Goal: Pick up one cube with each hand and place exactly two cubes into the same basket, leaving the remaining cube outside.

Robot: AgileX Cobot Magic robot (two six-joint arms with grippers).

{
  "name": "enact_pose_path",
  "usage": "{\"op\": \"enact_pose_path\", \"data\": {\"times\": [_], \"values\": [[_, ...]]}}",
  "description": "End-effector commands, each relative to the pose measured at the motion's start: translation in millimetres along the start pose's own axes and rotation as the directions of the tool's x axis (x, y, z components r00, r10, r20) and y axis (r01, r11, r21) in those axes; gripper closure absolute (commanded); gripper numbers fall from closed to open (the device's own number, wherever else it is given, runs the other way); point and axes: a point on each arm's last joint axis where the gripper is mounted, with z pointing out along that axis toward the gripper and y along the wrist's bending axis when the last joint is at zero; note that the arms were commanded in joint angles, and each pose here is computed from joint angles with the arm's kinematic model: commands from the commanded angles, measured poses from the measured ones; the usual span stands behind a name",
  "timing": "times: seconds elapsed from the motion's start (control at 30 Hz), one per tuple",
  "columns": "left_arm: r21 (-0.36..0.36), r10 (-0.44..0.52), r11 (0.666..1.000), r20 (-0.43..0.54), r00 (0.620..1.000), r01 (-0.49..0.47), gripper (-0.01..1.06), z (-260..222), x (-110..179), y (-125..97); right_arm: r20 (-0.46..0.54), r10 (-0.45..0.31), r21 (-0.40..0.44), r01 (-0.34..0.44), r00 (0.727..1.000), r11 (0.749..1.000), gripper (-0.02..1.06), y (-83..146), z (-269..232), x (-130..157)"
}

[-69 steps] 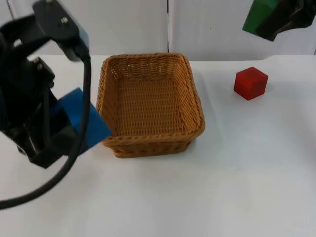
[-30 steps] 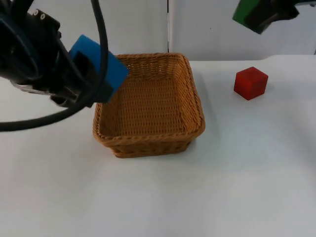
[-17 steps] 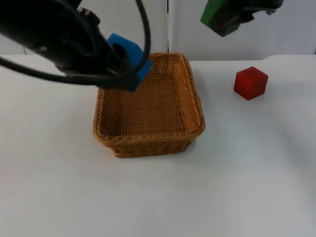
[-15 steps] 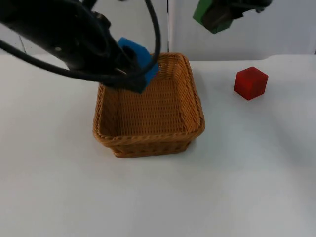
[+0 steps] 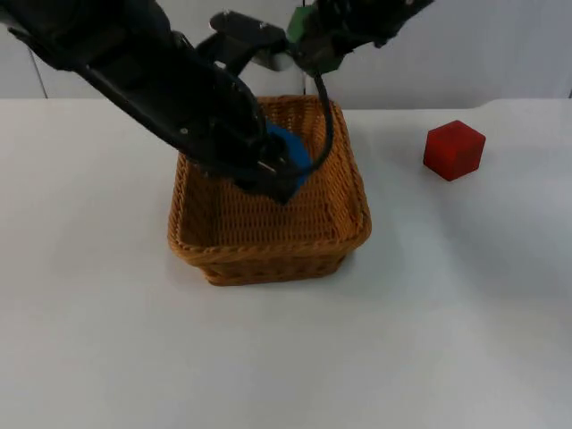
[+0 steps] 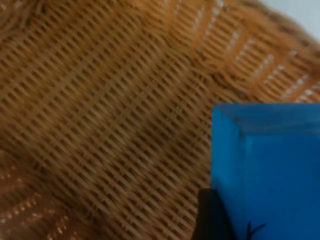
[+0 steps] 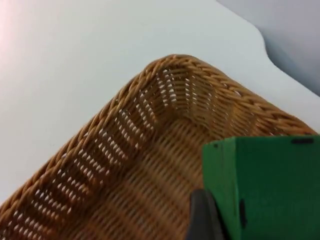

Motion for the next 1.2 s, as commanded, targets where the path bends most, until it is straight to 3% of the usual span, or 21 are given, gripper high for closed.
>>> {"op": "enact_pose_path", "data": {"times": [0.0, 0.4, 0.93, 1.07, 1.17], "values": [[-0.003, 0.01, 1.0, 0.003, 1.0, -0.01, 1.05, 6.0, -1.6, 0.2, 0.02, -0.006, -0.005, 0.006, 1.0, 1.0, 1.05, 5.1, 7.4, -3.2], [-0.042, 0.032, 0.999, -0.048, 0.998, -0.034, 1.05, 38.8, 16.8, 8.4, 0.07, 0.0, 0.043, -0.003, 0.998, 0.999, 1.05, 10.6, 59.0, 16.9], [-0.063, 0.057, 0.996, -0.042, 0.997, -0.06, 1.05, 43.5, 18.4, 10.9, 0.022, -0.007, 0.04, 0.006, 1.0, 0.999, 1.04, 7.2, 78.5, 36.9], [-0.063, 0.057, 0.996, -0.042, 0.997, -0.06, 1.05, 43.5, 18.4, 10.9, 0.021, -0.007, 0.039, 0.007, 1.0, 0.999, 0.99, 7.3, 78.5, 37.1], [-0.055, 0.057, 0.997, -0.049, 0.997, -0.059, 1.05, 43.6, 19.0, 10.2, 0.019, -0.007, 0.038, 0.007, 1.0, 0.999, 0.88, 7.4, 78.5, 37.2]]}}
